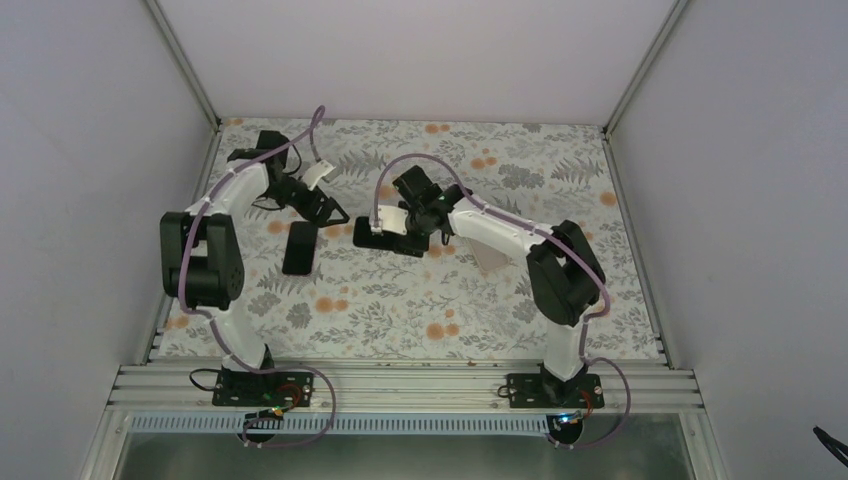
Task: Take the phone out of the phone case
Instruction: Pick up the phone at the center of the board.
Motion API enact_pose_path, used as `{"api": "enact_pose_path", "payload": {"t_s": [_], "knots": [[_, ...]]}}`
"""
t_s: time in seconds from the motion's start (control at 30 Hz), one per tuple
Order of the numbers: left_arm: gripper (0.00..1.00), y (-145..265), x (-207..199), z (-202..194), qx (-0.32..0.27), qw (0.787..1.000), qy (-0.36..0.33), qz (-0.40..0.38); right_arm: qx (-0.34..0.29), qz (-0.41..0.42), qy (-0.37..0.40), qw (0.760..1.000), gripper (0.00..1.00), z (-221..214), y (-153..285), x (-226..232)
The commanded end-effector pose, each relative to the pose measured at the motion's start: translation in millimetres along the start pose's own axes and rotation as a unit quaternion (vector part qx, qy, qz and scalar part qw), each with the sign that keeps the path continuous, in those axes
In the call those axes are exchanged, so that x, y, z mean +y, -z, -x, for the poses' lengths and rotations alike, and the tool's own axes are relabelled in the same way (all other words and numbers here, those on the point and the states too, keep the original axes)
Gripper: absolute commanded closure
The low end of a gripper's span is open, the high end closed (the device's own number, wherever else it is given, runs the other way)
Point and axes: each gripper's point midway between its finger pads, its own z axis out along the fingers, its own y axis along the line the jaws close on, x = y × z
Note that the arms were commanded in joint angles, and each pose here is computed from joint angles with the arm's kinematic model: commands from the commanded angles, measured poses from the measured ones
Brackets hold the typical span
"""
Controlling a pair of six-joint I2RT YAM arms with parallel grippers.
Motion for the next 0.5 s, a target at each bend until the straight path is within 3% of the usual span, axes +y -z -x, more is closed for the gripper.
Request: {"api": "enact_pose_path", "payload": {"t_s": [0.0, 0.27, 0.47], "knots": [[0.0, -3, -23, 11, -0.014, 0.993, 0.024, -0.112, -0.064, -0.074, -0.026, 0.995, 0.54, 39, 38, -37], [0.0, -6, -34, 29, -0.039, 0.979, 0.051, -0.195, -0.084, -0.126, -0.041, 0.988, 0.55, 63, 43, -69], [0.15, -8, -35, 32, -0.044, 0.973, 0.057, -0.218, -0.104, -0.136, -0.042, 0.984, 0.54, 80, 45, -81]]}}
